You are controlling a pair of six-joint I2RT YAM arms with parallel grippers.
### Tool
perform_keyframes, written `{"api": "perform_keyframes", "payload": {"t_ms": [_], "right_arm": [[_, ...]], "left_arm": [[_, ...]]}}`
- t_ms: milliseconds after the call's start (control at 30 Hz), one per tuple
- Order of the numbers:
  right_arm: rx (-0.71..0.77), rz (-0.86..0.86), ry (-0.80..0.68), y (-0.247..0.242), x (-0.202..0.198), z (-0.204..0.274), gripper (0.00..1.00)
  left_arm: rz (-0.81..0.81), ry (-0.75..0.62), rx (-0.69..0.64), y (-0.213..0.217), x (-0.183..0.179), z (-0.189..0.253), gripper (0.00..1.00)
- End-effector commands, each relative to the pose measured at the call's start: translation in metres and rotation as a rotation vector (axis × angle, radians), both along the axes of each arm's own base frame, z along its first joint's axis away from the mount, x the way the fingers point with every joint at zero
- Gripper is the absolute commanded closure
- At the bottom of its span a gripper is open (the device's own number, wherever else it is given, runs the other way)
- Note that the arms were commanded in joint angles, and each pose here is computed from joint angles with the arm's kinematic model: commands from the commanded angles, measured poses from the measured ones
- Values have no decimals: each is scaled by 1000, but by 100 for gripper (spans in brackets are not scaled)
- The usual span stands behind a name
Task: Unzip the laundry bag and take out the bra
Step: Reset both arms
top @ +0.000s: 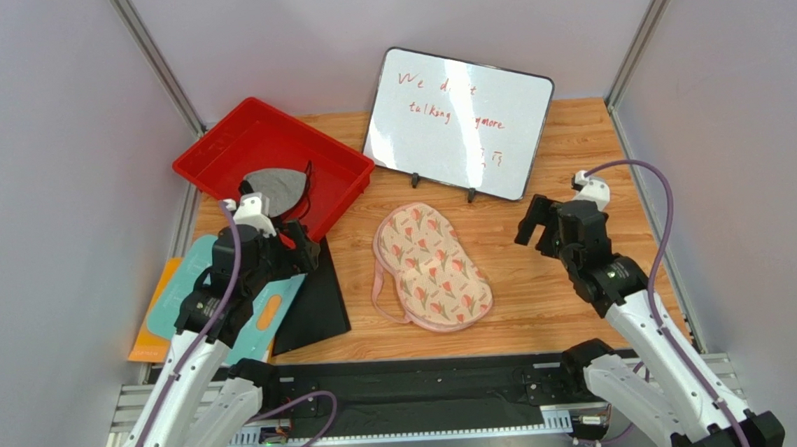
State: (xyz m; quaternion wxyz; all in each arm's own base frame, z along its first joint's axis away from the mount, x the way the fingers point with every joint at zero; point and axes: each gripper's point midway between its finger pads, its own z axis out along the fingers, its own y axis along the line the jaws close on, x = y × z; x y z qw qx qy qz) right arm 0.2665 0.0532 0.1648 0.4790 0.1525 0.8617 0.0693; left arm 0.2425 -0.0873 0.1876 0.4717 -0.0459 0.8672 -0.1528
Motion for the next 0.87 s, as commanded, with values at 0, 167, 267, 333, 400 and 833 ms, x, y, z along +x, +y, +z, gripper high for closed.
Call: {"api": "perform_keyframes", "payload": {"t_ms": [0, 167, 267, 333, 400, 833], "right_arm": [[-29, -46, -51, -16, -8, 23, 0], [-19, -40, -65, -16, -12, 28, 0], [-17, -35, -61, -14, -12, 27, 0], [-18, -32, -58, -14, -12, 26, 0], [-15, -29, -53, -13, -12, 24, 0], [-18, -32, -55, -14, -12, 24, 0]], "left_arm": [[26, -34, 20, 10, -5, 19, 0], [8, -52, 9, 8, -8, 24, 0], [-3, -51, 18, 7, -10, 26, 0], [1, -49, 21, 9, -11, 26, 0], [5, -48, 19, 9, -11, 25, 0], [34, -96, 40, 19, -17, 36, 0]]}}
